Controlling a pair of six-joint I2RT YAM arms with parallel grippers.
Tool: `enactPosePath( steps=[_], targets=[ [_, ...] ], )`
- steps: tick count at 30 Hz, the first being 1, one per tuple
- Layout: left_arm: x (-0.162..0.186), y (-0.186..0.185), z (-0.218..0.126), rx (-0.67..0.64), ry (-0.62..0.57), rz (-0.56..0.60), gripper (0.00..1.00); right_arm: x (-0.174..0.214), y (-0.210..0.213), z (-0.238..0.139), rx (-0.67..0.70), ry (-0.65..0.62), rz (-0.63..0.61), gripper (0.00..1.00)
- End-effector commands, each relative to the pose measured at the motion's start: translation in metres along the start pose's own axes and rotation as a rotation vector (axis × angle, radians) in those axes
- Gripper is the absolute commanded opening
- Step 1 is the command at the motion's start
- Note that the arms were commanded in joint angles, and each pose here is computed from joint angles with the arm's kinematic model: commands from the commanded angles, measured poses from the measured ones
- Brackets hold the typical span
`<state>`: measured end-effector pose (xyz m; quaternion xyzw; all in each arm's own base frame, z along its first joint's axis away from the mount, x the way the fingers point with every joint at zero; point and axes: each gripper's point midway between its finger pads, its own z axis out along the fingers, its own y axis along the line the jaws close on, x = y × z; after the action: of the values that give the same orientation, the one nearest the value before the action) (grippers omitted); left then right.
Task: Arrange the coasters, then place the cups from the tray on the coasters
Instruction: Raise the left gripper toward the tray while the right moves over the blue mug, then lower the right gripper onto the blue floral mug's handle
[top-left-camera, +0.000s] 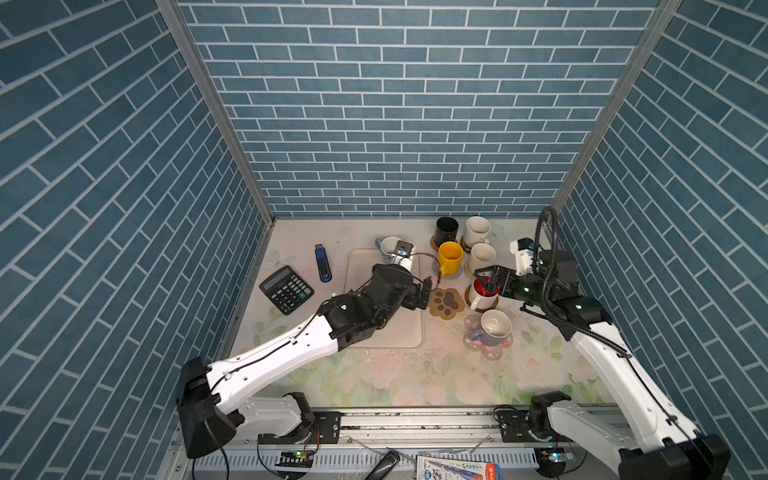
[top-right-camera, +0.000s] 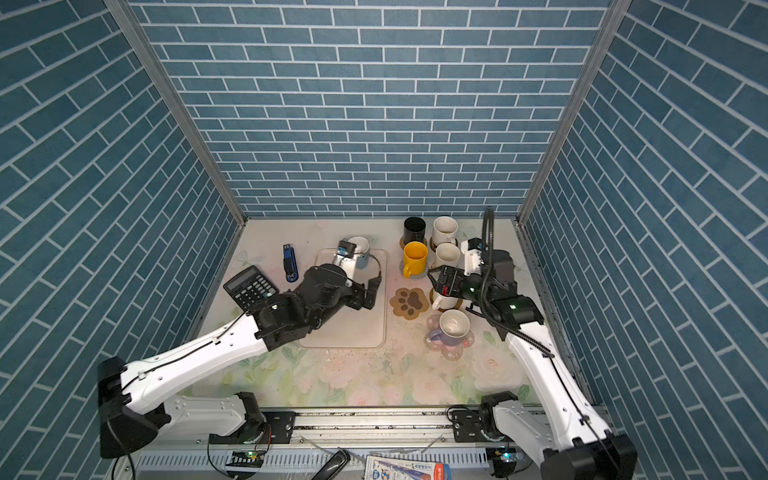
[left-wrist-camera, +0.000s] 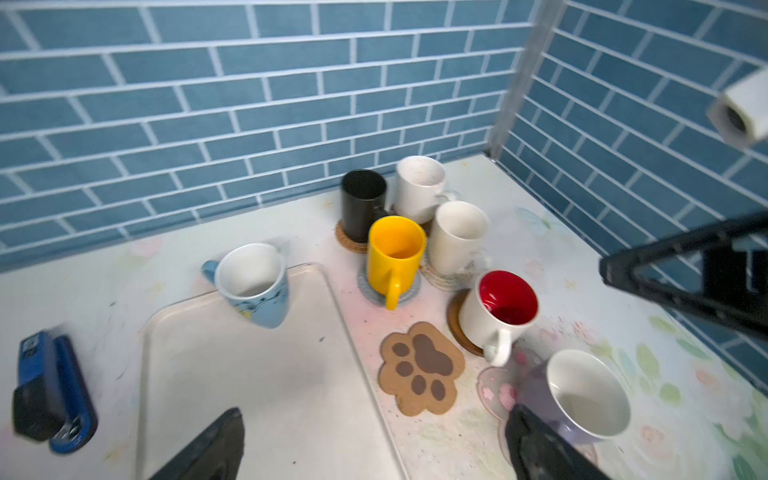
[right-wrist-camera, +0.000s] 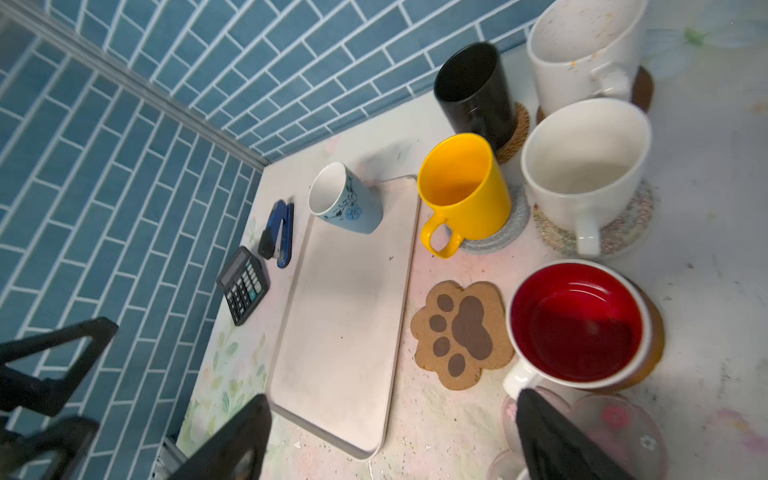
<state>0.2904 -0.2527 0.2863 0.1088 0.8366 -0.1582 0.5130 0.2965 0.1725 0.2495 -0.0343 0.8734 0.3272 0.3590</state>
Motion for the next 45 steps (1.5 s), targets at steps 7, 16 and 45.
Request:
enactPosePath(
  steps=[7, 16, 45],
  targets=[
    [0.025, 0.092, 0.005, -0.177, 0.053, -0.219, 0.99, -0.029, 0.052, 0.082, -0.043, 0.094, -0.141, 0.91],
    [0.032, 0.153, 0.044, -0.236, 0.027, -0.405, 0.99, -0.067, 0.058, 0.174, -0.056, 0.223, -0.168, 0.84],
    [0.054, 0.200, 0.113, -0.310, 0.012, -0.391, 0.99, -0.089, 0.032, 0.346, -0.315, 0.240, 0.013, 0.07]
  ],
)
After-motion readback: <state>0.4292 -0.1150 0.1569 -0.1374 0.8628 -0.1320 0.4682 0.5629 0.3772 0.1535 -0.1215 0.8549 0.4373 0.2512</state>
